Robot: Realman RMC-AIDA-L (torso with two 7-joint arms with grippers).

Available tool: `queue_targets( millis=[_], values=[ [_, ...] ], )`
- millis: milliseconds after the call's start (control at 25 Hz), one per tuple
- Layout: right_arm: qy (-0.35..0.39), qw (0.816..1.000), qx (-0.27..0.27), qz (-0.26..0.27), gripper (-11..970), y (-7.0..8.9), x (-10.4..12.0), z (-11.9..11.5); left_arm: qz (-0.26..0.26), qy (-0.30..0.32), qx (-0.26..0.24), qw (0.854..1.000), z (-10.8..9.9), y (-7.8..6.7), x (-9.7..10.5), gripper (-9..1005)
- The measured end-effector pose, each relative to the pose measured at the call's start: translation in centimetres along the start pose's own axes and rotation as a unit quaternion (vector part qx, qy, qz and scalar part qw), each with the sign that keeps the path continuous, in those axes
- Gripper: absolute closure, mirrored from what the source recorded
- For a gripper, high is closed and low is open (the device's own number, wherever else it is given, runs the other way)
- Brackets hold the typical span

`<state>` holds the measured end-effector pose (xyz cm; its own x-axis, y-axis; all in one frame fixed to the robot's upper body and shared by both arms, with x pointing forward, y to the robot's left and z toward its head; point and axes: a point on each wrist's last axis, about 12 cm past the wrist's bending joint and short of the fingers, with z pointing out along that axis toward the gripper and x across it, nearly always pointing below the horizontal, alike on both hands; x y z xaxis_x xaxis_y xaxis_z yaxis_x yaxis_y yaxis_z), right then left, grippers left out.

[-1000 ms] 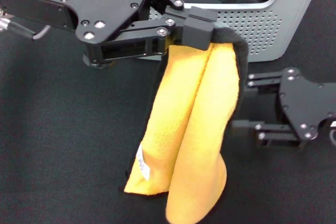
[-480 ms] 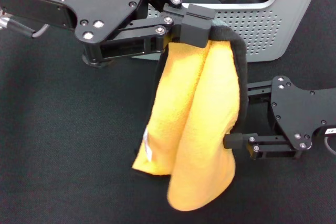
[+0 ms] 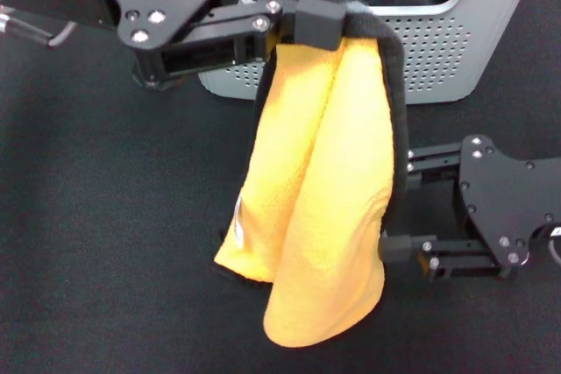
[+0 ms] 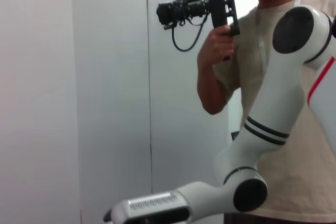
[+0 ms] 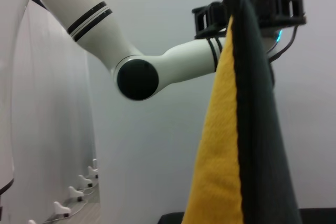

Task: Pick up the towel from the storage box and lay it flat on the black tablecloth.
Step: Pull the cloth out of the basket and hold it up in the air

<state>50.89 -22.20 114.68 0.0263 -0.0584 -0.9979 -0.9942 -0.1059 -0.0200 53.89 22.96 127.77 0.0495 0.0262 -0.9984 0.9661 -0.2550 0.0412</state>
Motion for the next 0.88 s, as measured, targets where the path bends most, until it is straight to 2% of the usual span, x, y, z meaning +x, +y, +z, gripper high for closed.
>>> queue_targets(
  millis=[320,600,880],
  values=[
    [0.013,1.0,-0.015,0.002,440,0.0,0.4,0.8,0.01,-0.007,-0.002,1.0,0.0,0.2,-0.5,967],
    [0.016,1.0,-0.02,0.005,441,0.2,0.6,1.0,0.018,-0.018,-0.027,0.999,-1.1,0.3,-0.8,967],
    [0.024,0.999,-0.021,0.007,442,0.3,0.8,1.0,0.023,-0.022,-0.03,0.999,-1.3,0.2,-1.0,967]
  ],
)
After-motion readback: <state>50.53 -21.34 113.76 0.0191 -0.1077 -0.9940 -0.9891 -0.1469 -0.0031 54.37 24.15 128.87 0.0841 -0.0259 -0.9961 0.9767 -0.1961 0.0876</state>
